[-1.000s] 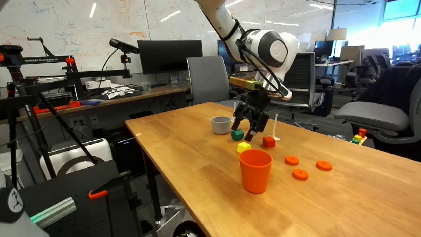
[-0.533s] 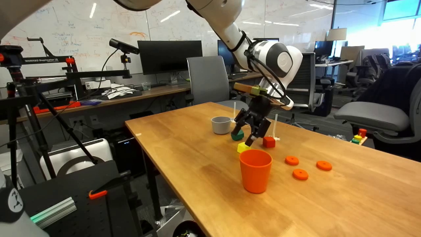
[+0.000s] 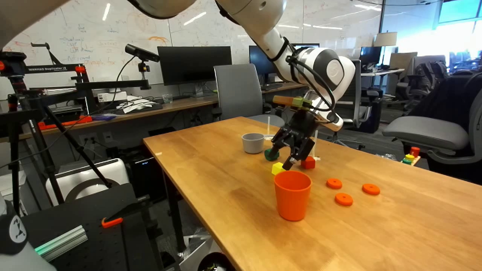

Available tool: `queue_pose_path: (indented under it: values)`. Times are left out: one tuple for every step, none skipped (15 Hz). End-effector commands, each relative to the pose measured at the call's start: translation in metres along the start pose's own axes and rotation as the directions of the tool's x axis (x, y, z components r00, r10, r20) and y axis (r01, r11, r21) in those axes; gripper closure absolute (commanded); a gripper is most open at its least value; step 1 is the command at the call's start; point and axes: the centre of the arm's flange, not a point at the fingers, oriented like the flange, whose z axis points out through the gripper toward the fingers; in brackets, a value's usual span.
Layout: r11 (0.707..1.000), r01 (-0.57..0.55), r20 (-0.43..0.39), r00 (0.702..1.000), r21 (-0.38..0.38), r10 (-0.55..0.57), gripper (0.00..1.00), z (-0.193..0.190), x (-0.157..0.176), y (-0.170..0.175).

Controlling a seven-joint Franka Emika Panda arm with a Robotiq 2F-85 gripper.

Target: Put the yellow, green and orange objects in the scoop

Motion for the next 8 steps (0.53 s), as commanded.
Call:
queue_pose_path:
  values:
    - [0.999,-0.027,-0.04,0.999,-0.029,0.026,0.0,-0.014,0.007,-0.003]
    - [0.999,-0.028,-0.058,0.998,-0.032,0.026,0.0,-0.014,0.007,-0.006]
    - [0.999,-0.03,-0.075,0.997,-0.034,0.028,0.0,-0.013,0.009,-0.01]
    - [0.999,-0.028,-0.087,0.996,-0.029,0.026,0.0,-0.011,0.011,-0.014]
    - [0.999,-0.026,-0.098,0.995,-0.022,0.024,0.0,-0.009,0.013,-0.018]
    - [1.0,-0.023,-0.103,0.995,-0.016,0.021,0.0,-0.006,0.014,-0.023]
    - [1.0,-0.019,-0.109,0.994,-0.014,0.017,0.0,-0.003,0.016,-0.027]
    - [1.0,-0.015,-0.106,0.994,-0.006,0.014,0.0,0.002,0.017,-0.03]
